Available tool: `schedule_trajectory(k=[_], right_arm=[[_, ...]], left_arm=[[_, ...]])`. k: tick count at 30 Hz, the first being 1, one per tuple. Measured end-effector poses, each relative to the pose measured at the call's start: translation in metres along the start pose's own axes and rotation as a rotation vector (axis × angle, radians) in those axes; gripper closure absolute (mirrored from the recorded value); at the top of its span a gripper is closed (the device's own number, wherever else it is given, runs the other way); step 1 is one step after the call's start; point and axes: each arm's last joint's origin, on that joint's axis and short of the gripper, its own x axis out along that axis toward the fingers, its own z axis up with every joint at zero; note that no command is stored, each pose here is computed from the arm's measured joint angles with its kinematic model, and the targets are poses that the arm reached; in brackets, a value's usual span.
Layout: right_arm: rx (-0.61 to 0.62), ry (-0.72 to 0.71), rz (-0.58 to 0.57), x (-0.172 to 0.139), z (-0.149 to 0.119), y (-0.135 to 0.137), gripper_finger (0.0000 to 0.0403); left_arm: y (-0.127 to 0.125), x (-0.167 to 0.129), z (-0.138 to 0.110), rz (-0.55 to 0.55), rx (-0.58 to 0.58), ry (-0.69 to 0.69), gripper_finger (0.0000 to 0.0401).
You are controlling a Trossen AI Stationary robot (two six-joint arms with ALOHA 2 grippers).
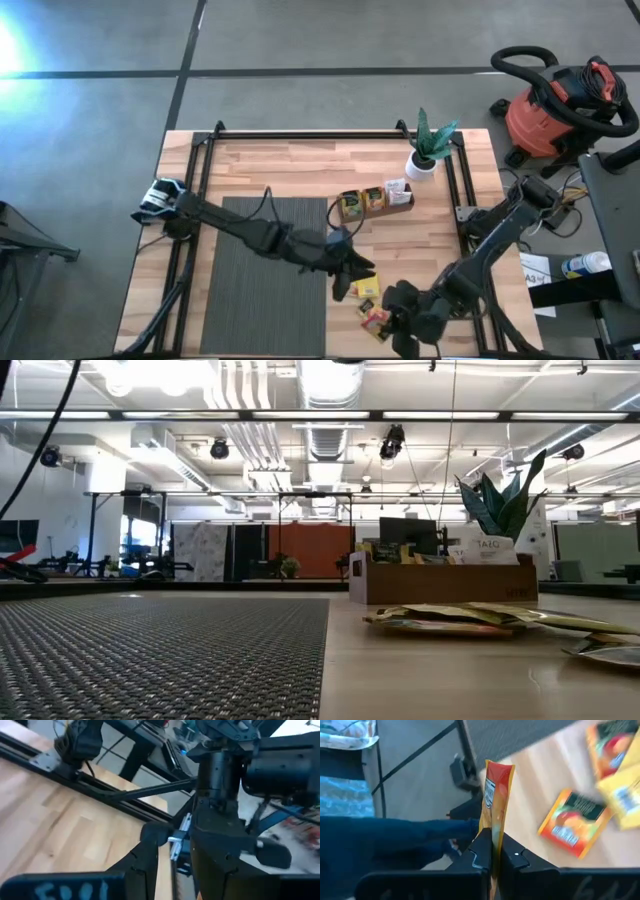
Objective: Pick & Place Tea
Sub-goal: Put the orange tea bag into the left section of the wooden organizer
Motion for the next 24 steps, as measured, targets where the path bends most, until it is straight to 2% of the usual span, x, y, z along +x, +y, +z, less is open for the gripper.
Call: schedule_trajectory(k=[4,9,16,20,24], right_arm=[[-0.011,-0.041,-0.022,0.0,0.014,-0.005,0.0394],[-0.035,-0.09,-0.048,0.001,0.027,-0.011,0.0394],[-0.094,-0.249,-0.07,-0.028,0.041,-0.012,0.0394],[-0.114,-0.27,-0.055,-0.039,0.05,-0.014,0.0394],[-0.116,-0.263,-0.066,-0.037,0.054,-0.017,0.0394]], left_arm=[[0.01,0.004,0.0,-0.03,-0.047,0.04,0.0293],[0.012,0.004,0.0,-0.046,0.003,0.054,0.0293],[0.016,0.004,-0.007,-0.05,0.039,0.089,0.0293],[0.018,0.004,-0.006,-0.047,0.034,0.08,0.0293],[0.019,0.005,-0.006,-0.057,0.029,0.092,0.0293]])
